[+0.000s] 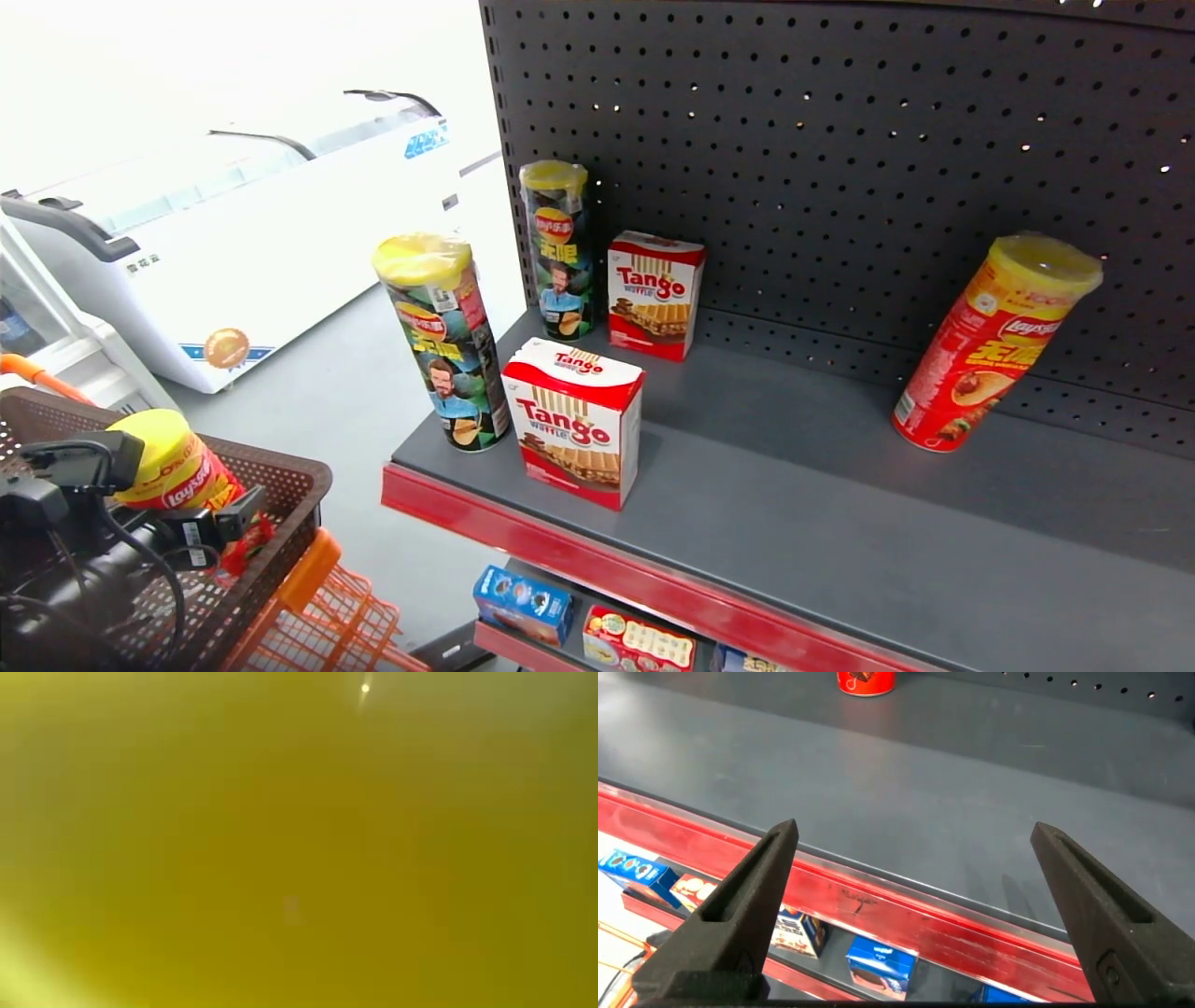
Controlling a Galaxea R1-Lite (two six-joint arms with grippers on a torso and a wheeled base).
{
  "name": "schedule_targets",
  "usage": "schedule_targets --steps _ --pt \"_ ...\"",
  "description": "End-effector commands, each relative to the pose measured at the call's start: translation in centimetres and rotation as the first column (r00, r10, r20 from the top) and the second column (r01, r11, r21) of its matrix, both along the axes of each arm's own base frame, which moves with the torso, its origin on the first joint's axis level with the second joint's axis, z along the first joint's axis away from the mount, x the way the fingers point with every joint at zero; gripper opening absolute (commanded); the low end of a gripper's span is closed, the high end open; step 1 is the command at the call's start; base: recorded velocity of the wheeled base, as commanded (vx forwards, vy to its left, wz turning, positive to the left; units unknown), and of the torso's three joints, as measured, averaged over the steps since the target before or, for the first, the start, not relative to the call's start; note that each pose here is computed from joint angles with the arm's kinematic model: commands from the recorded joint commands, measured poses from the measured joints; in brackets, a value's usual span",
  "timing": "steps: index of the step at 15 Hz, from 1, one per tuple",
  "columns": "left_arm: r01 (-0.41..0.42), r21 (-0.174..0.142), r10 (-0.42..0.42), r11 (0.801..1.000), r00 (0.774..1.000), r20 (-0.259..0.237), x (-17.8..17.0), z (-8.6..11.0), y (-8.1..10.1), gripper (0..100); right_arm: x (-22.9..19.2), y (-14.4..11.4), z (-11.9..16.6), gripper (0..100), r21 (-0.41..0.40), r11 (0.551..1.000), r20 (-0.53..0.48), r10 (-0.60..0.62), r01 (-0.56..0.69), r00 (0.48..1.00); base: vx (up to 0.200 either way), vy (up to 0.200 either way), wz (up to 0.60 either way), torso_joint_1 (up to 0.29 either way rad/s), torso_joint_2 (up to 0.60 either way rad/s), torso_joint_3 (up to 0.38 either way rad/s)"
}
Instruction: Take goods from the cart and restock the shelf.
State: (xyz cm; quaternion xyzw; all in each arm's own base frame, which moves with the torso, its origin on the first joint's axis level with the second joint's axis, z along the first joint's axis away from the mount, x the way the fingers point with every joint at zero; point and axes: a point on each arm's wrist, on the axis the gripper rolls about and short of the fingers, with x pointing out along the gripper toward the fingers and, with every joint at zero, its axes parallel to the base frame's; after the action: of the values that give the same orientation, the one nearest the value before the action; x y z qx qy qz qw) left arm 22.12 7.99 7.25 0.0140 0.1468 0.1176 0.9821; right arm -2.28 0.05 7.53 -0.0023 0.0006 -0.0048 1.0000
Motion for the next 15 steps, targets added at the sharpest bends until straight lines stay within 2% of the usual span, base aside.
schedule_targets --steps 1,2,4,9,11,12,13,14,15 --pt "0.002 -0.004 -0.002 1.000 1.000 -0.009 0.8 -0.7 0.2 100 0.0 0.0 0.0 100 0.000 1.000 0.000 0.000 0.000 1.000 0.000 0.000 0.00 0.000 0.00 0.000" --pt "0.003 0.000 -0.003 1.000 1.000 0.006 1.1 -0.6 0.3 0 0.0 0.0 0.0 100 -0.001 1.000 0.000 0.000 0.000 1.000 0.000 0.000 0.00 0.000 0.00 0.000" --pt "0.006 0.012 -0.007 1.000 1.000 0.021 1.6 -0.3 0.5 0 0.0 0.0 0.0 100 0.000 1.000 0.000 0.000 0.000 1.000 0.000 0.000 0.00 0.000 0.00 0.000" --pt "0.012 0.020 -0.013 1.000 0.999 0.040 1.6 0.2 0.4 0 0.0 0.0 0.0 100 0.000 1.000 0.000 0.000 0.000 1.000 0.000 0.000 0.00 0.000 0.00 0.000" --pt "0.037 0.041 -0.041 0.998 0.992 0.116 1.2 2.5 0.1 0 0.0 0.0 0.0 100 0.000 1.000 0.000 0.000 0.000 1.000 0.000 0.000 0.00 0.000 0.00 0.000" --pt "0.067 0.040 -0.071 0.997 0.990 0.124 0.8 3.5 -0.2 0 0.0 0.0 0.0 100 0.000 1.000 0.000 0.000 0.000 1.000 0.000 0.000 0.00 0.000 0.00 0.000" --pt "0.091 0.061 -0.098 0.994 0.988 0.122 0.2 4.9 -0.6 0 0.0 0.0 0.0 100 0.000 1.000 0.000 0.000 0.000 1.000 0.000 0.000 0.00 0.000 0.00 0.000" --pt "0.107 0.082 -0.119 0.991 0.982 0.149 0.1 6.3 -1.1 0 0.0 0.0 0.0 100 -0.001 1.000 0.000 0.000 0.000 1.000 0.000 0.000 0.00 0.000 0.00 0.000" --pt "0.114 0.088 -0.128 0.990 0.977 0.168 0.3 6.8 -1.2 0 0.0 0.0 0.0 100 0.000 1.000 0.000 0.000 0.000 1.000 0.000 0.000 0.00 0.000 0.00 0.000"
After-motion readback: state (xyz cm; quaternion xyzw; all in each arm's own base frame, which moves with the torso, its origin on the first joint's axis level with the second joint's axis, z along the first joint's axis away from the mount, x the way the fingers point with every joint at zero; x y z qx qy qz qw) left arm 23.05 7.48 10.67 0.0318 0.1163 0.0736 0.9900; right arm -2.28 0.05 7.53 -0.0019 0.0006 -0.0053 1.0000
